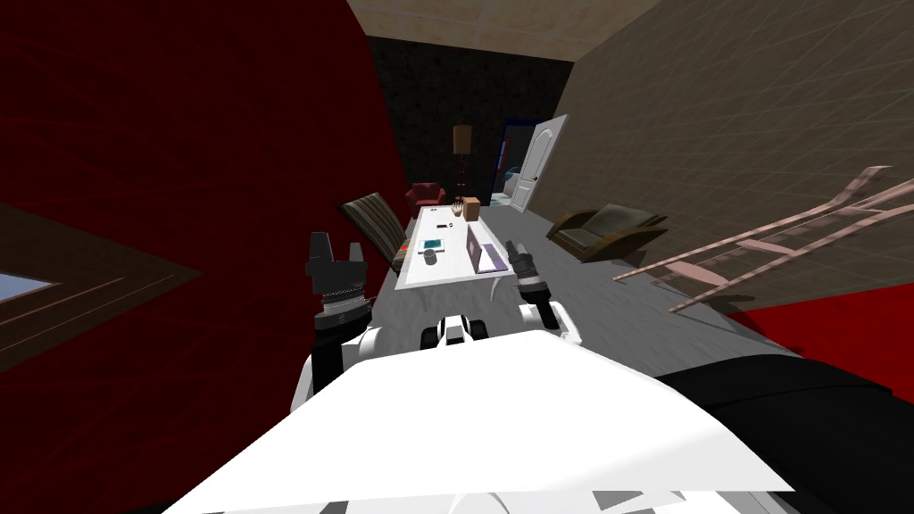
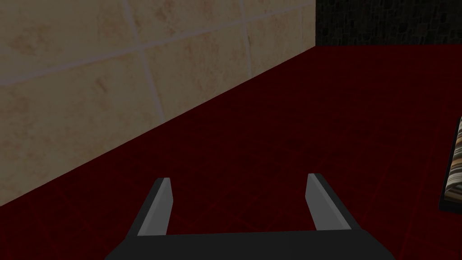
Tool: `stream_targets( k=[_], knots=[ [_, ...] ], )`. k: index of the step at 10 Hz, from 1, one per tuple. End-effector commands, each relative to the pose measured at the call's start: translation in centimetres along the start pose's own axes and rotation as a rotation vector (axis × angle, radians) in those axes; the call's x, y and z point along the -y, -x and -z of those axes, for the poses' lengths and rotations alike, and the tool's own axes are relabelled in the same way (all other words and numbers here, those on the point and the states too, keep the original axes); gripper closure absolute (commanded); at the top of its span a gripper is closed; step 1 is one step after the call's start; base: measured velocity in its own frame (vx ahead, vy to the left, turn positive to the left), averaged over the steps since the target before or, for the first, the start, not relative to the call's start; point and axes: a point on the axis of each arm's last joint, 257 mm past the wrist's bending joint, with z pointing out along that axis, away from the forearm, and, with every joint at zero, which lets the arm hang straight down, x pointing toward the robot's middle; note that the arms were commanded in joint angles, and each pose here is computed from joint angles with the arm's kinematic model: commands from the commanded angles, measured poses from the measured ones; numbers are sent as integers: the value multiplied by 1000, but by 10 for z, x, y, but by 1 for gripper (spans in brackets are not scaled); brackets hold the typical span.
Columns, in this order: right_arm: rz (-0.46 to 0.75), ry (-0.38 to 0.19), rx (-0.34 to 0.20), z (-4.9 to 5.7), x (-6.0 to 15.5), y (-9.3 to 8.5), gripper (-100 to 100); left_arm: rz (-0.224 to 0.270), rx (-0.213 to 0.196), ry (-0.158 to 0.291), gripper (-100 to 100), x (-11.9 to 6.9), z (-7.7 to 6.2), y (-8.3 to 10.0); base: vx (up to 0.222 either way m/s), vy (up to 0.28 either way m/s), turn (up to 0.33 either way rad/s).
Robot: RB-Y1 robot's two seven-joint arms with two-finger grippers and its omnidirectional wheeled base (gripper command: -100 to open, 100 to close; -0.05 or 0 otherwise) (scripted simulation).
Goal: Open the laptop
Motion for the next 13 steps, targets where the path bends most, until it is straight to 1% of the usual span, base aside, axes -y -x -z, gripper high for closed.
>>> stream_targets(
  k=[1,2,4,5,7,8,10,11,13],
  knots=[
    [142,-5,-43,1,8,-13,-100,0,0,0,0,0,0,0,47,84,-39],
    [151,-5,-43,1,8,-13,-100,0,0,0,0,0,0,0,29,68,-15],
    [282,-8,-86,3,18,-25,-100,0,0,0,0,0,0,0,31,61,-30],
    [290,-8,-86,3,18,-25,-100,0,0,0,0,0,0,0,28,52,-19],
    [422,-9,-134,5,30,-38,-100,0,0,0,0,0,0,0,36,57,-26],
    [432,-9,-134,5,30,-38,-100,0,0,0,0,0,0,0,26,57,-17],
    [565,-8,-186,8,44,-51,-100,0,0,0,0,0,0,0,49,71,-34],
    [575,-7,-186,8,44,-51,-100,0,0,0,0,0,0,0,36,64,-16],
    [711,-3,-241,13,60,-64,-100,0,0,0,0,0,0,0,34,64,-29]
  ],
)
